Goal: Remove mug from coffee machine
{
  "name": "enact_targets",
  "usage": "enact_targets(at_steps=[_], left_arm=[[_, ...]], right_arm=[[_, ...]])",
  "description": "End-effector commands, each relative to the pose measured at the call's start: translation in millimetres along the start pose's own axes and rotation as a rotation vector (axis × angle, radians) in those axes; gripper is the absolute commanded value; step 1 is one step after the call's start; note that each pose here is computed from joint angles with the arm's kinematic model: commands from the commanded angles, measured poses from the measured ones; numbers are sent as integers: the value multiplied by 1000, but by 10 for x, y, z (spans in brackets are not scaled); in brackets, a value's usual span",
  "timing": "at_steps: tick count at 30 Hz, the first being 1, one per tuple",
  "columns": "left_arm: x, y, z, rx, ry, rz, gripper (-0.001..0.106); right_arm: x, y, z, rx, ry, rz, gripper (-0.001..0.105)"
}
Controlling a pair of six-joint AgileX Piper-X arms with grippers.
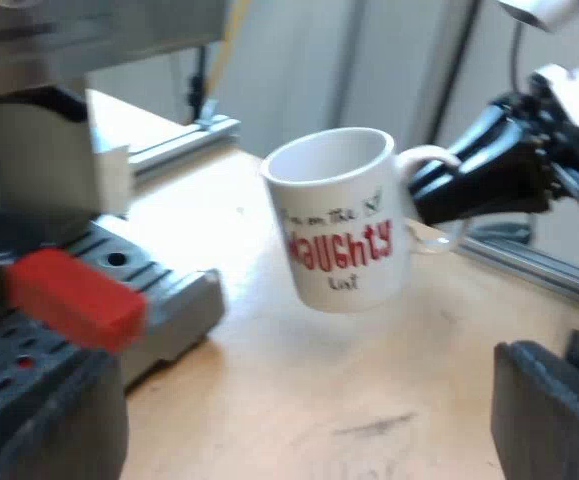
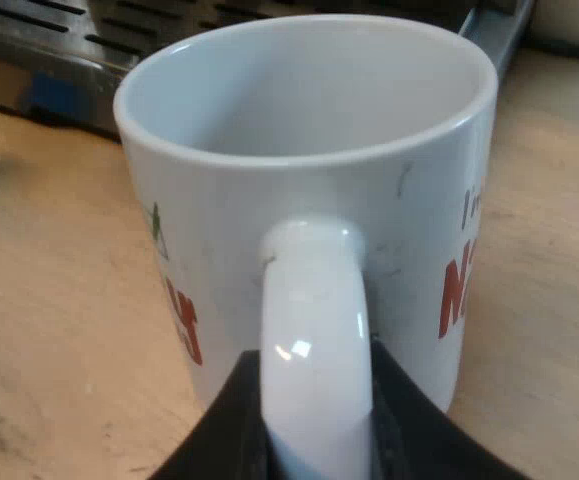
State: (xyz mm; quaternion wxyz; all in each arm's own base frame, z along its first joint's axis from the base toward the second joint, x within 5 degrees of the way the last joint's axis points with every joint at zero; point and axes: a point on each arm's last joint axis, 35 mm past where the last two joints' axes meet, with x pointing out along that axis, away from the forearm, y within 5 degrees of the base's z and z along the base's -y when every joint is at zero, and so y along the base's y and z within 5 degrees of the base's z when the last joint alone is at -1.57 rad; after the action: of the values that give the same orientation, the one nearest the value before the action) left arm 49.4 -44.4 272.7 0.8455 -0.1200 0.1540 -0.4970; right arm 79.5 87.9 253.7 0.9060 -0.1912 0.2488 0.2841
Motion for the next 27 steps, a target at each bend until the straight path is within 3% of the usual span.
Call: enact_targets(at_steps=[1,4,10,14,16,24,27], left_arm=[[8,-28,13,-5,17,-40,76],[59,-18,1,-21,57,-70,76],[192,15,-43,-47,150,-123,76],[281,59,-144,-34,217,-149,76],[301,78,-179,-44,232,-147,76],[311,90,-194,-44,232,-144,76],[313,117,-200,-41,226,-67,76]], right_arm=[[-111,-67,108,19,-49,-84,0],[-114,-89,105,19,-45,-146,0],[-97,-92,71,39,-32,-175,0],[-63,-120,12,59,-21,-304,0],[-42,-125,-16,76,-24,-345,0],[115,-70,-119,156,-100,-344,0],[159,-54,-133,180,-144,-342,0]])
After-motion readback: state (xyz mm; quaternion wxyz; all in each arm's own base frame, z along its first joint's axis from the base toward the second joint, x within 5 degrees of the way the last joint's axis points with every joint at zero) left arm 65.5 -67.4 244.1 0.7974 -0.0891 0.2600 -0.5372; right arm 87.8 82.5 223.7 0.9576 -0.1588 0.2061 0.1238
